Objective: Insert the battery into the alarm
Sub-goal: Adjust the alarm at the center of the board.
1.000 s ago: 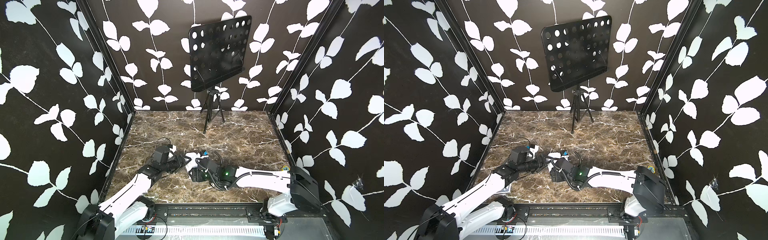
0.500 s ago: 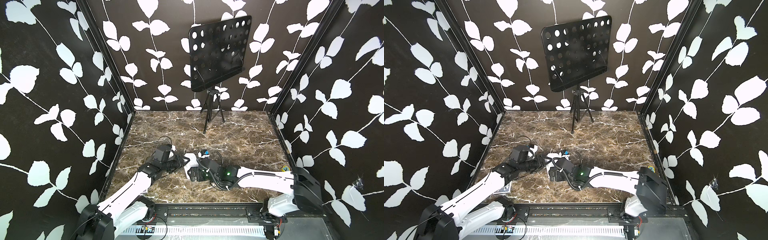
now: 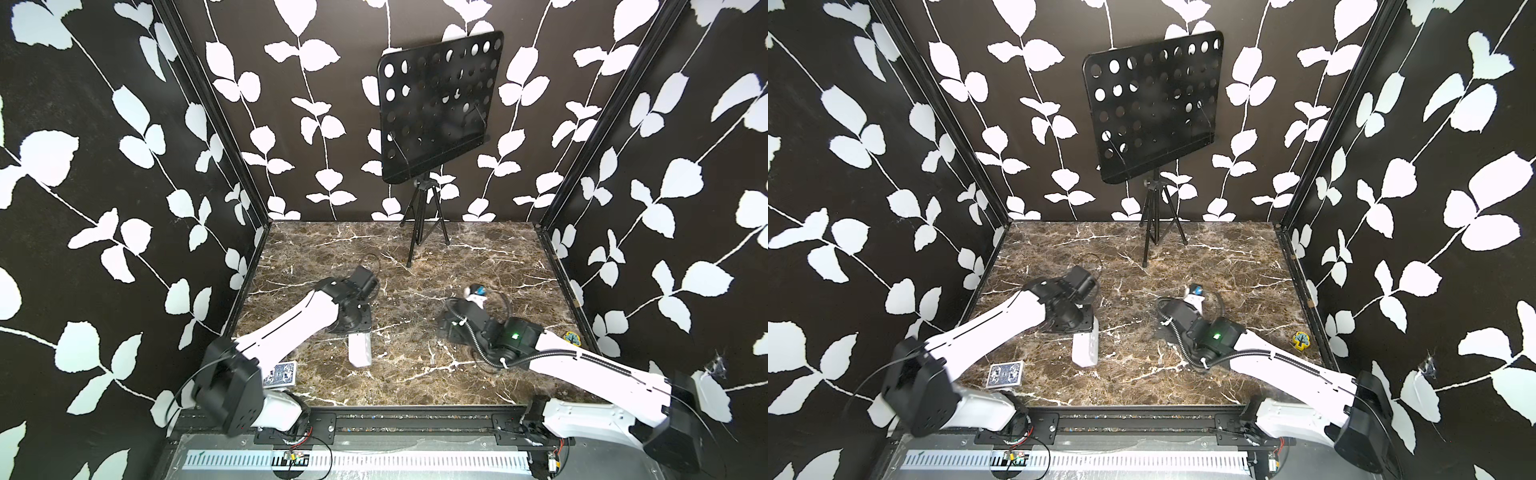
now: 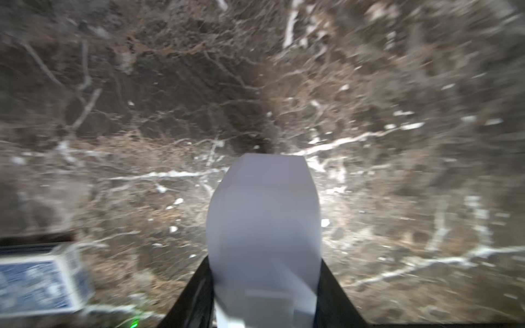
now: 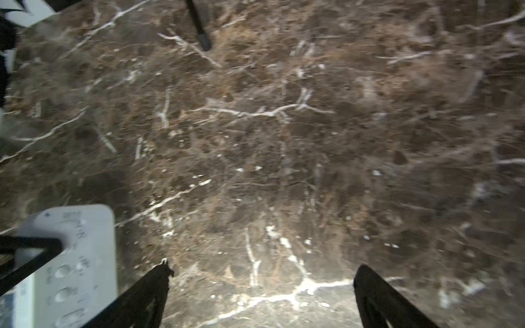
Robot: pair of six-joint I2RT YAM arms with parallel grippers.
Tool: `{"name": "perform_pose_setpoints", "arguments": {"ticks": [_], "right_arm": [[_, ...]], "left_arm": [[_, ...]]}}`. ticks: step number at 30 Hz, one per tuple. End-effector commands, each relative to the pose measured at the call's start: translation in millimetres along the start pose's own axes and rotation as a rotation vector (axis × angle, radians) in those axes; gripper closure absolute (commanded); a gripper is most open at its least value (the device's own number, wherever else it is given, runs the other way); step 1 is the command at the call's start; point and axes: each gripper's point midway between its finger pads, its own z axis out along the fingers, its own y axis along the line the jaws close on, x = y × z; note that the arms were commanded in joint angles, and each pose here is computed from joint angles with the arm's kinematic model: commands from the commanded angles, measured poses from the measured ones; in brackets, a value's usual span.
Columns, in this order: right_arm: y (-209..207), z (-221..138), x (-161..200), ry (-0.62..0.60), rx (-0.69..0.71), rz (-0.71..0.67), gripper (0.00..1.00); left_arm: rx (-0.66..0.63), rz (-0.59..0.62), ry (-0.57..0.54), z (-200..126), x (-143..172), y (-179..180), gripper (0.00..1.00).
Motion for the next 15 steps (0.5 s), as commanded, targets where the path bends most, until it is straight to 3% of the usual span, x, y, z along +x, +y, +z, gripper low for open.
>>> {"name": "perform_pose_setpoints", "arguments": {"ticks": [1,9,12,15], "right_arm": [[-47,-9,0,-0.007,0.135,-0.013,0.01],[-96,-14,-4,-0.009,0.277,-0.033,0.01],[-98,-15,-8,-0.007,0.28,-0.047,0.01],[-99,-15,-9,-0.015,0.267,-0.047,0.01]], "left_arm": [[-0.205,0.1,-0.01,-19,-1,20,0.95],[-0.521,0.251,0.049,1,-8,7,0.96],[-0.534,0.245,0.067,16,-9,-6,0.95],[-0.525,0.248,0.057,24,-11,-23,0.86]]}}
